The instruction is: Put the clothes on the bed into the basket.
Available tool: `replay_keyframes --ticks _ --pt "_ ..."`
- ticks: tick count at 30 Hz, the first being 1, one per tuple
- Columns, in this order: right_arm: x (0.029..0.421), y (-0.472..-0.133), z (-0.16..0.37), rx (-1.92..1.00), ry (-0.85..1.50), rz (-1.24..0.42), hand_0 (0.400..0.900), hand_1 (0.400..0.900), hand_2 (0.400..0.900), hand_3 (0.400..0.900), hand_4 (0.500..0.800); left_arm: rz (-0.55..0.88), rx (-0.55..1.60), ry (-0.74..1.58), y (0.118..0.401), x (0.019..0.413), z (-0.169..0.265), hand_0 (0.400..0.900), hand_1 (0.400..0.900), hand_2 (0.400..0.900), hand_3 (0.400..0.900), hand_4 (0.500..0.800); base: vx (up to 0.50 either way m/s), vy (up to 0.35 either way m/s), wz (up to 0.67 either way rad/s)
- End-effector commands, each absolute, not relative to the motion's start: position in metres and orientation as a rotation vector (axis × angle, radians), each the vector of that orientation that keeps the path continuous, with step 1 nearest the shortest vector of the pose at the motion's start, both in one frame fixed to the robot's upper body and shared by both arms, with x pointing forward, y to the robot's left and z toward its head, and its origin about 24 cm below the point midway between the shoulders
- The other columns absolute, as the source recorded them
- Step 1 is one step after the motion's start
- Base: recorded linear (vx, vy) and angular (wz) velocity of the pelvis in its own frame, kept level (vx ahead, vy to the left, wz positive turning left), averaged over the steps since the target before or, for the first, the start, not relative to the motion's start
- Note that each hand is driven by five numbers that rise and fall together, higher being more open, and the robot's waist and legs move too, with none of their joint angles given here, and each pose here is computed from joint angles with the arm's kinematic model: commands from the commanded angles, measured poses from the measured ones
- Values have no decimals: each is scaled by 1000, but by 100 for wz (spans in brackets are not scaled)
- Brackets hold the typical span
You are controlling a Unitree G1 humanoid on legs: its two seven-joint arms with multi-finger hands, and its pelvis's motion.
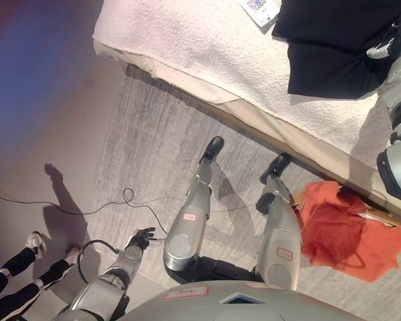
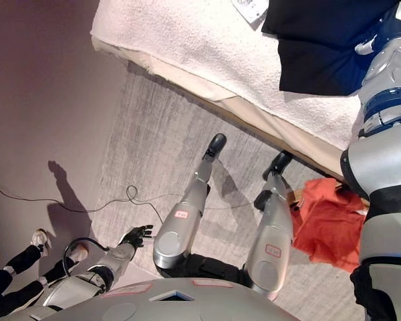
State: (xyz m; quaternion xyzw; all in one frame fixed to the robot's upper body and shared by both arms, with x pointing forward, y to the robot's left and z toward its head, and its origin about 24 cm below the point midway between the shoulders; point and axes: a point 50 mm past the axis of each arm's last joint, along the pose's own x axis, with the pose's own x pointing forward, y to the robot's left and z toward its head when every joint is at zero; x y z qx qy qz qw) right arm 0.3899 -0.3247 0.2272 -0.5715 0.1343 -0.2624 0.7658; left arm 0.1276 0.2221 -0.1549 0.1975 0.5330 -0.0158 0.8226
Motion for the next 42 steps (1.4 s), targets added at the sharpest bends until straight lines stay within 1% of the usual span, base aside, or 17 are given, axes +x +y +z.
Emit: replay_keyframes --ticks 1,10,17,20,24,30,37,42 --pt "412 -272 262 -1229 31 -445 400 400 400 400 500 82 528 1301 278 83 -152 900 900 900 900 800 -68 71 -10" --pt "413 -271 239 -1204 71 -404 400 400 400 400 500 103 524 1318 280 81 -152 900 900 900 900 800 38 27 -15" --pt "404 -286 196 -1201 171 -347 400 400 400 400 500 112 519 1355 280 75 -153 900 900 900 900 800 103 64 -41" --pt "402 -290 190 -1201 188 -340 400 400 400 400 500 120 518 1369 281 72 -154 900 900 900 900 800 62 38 -42" --pt "392 -309 178 -1213 253 -346 400 400 400 400 500 135 518 1399 284 66 -153 900 900 900 900 800 89 34 -57" --pt "376 -341 177 -1209 312 -403 400 400 400 400 500 128 534 1433 289 58 -153 900 900 900 900 800 68 22 -46" --pt "357 -369 177 -1196 330 -448 400 400 400 400 500 132 532 1457 294 48 -152 900 900 900 900 800 32 28 -56" --pt "336 -393 169 -1168 358 -487 400 400 400 400 500 122 533 1463 296 48 -151 900 900 900 900 800 25 17 -31"
